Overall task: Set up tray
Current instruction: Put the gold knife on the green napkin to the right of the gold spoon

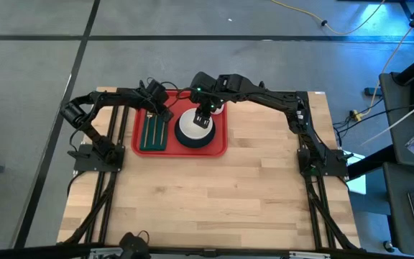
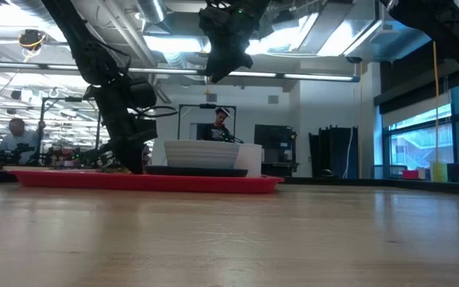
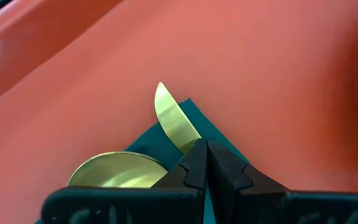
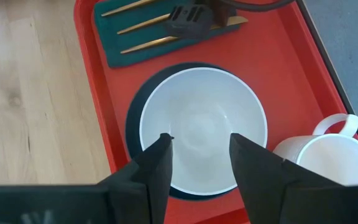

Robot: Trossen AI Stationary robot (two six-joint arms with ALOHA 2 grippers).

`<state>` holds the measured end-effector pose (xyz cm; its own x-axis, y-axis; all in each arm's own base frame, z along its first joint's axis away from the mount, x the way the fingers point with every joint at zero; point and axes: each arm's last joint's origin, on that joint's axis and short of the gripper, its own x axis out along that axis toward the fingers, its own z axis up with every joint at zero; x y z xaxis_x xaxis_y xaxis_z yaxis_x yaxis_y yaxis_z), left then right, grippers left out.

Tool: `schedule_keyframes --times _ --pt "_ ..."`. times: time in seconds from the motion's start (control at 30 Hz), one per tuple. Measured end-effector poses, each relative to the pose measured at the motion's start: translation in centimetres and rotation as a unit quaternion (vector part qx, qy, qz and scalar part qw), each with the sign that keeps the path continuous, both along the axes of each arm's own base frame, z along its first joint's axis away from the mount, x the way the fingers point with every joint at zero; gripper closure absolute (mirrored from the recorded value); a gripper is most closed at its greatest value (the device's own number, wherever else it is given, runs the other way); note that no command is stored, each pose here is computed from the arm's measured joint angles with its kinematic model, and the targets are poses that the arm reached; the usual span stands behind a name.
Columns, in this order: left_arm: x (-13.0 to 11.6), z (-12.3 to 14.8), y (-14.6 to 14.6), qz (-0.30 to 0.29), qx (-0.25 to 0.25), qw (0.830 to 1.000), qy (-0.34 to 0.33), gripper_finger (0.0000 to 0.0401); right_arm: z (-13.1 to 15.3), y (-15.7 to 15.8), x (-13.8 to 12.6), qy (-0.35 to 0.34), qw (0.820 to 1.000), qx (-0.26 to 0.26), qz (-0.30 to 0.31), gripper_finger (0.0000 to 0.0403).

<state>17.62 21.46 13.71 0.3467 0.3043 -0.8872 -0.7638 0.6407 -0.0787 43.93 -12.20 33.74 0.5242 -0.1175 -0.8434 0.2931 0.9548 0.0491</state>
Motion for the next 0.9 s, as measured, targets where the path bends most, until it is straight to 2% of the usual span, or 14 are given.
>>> schedule_keyframes --times 0.9 --pt "-0.24 -0.10 -0.24 0.035 -0.023 0.999 0.005 0.0398 0.00 0.01 0.00 0.000 1.000 0.000 0.000 0.0242"
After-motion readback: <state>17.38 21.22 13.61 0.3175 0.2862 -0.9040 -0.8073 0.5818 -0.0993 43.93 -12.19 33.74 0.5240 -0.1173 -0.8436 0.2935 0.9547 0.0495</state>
